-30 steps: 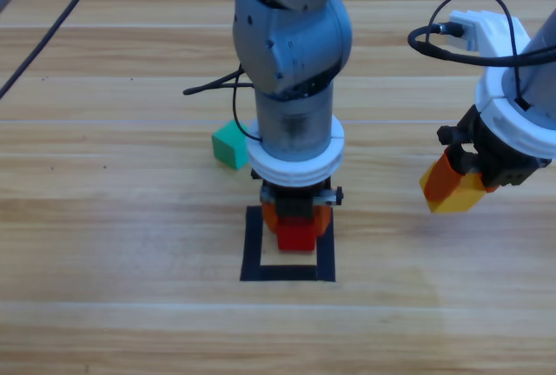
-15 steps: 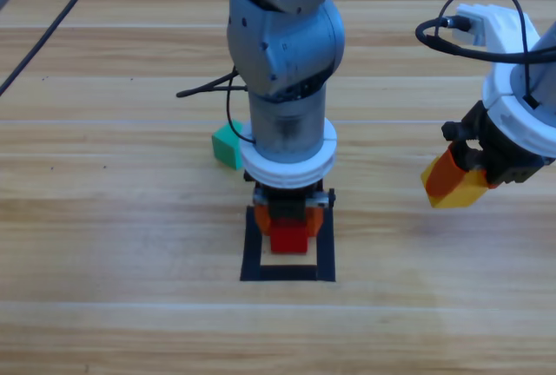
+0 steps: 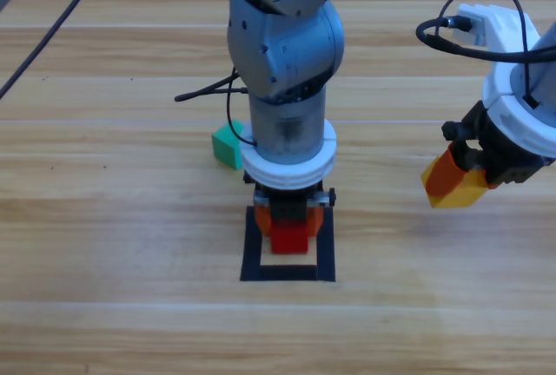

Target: Stack the blocks in the rectangular block: red at the bottom, yellow in the middle, green on top

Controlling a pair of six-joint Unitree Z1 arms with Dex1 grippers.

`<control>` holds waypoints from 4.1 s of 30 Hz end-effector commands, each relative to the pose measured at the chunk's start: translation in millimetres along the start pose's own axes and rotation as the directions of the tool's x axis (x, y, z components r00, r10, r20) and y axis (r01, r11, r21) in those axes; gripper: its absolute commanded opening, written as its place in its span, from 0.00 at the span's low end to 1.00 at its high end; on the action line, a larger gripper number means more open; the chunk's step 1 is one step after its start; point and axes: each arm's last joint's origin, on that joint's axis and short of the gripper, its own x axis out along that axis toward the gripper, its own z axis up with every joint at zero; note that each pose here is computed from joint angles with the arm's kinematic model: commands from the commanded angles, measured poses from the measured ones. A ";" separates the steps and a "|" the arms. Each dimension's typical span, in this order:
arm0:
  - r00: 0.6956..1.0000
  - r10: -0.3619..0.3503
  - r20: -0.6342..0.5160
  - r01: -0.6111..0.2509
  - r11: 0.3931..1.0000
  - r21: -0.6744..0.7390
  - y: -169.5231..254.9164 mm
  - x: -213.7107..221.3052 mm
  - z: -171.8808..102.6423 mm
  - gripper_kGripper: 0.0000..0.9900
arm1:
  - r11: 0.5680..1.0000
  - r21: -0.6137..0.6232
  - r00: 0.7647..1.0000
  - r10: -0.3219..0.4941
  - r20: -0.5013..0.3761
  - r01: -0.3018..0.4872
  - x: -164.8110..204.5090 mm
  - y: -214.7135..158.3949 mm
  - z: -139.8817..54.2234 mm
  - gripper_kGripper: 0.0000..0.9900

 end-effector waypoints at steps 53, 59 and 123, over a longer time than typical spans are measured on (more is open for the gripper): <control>0.999 0.025 0.045 -0.026 0.999 0.021 -5.4 -3.7 -15.1 0.98 | 0.999 0.036 1.000 -0.006 -0.001 0.006 8.2 -8.6 5.4 0.00; 0.989 -0.052 0.139 0.045 0.998 0.050 7.2 -62.7 -18.7 0.98 | 0.999 0.045 0.999 0.012 0.049 -0.014 -12.1 -4.1 1.1 0.00; 0.763 -0.531 0.369 0.228 0.755 0.615 303.2 -179.2 -34.5 1.00 | 0.957 0.183 0.948 -0.170 -0.271 0.224 119.0 171.0 53.1 0.00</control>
